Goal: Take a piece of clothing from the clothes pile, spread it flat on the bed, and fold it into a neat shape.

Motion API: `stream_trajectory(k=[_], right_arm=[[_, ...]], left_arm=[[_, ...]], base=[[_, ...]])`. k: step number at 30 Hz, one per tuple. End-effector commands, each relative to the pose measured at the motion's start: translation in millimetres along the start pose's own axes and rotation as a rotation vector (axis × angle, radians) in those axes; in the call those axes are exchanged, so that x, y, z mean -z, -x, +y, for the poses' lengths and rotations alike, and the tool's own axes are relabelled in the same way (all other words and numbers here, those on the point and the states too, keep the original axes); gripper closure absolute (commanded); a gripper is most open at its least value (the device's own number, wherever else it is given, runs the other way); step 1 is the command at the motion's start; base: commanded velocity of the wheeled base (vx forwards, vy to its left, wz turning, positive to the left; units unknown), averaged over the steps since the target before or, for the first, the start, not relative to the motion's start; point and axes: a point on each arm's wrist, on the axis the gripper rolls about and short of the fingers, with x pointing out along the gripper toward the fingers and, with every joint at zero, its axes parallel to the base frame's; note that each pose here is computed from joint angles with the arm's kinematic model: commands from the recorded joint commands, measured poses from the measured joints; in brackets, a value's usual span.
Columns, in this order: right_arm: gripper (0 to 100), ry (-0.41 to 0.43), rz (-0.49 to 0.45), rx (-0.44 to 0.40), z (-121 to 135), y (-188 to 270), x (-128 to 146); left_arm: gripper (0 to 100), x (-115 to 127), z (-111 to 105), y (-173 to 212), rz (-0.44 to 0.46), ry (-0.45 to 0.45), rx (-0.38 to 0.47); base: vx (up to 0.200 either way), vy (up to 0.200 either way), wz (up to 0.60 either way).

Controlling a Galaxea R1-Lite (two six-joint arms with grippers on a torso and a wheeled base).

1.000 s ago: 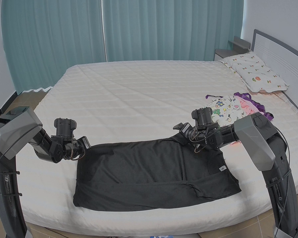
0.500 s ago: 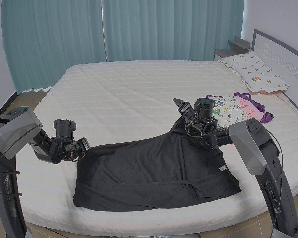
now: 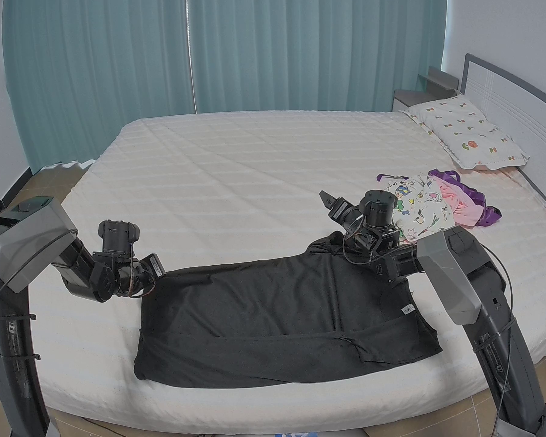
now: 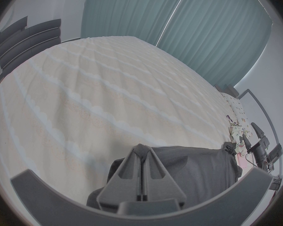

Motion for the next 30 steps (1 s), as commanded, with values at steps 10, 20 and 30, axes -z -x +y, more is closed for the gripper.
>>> stream_trajectory(k=[10, 20, 30], right_arm=[[0, 0.068, 0.202, 0.122, -73.6, 46.0, -57.7], [0, 0.072, 0.317, 0.071, -106.1, 46.9, -31.6], [0, 0.067, 0.354, 0.027, -110.9, 38.1, -13.8]], left_arm=[[100, -2.0, 2.7, 3.4, -0.004, 0.008, -0.002], [100, -2.9, 0.0, 3.6, -0.008, 0.004, 0.005], [100, -2.1, 0.5, 3.3, -0.006, 0.005, 0.004]], base=[[0.0, 0.0, 0.0], [0.0, 0.0, 0.0], [0.0, 0.0, 0.0]])
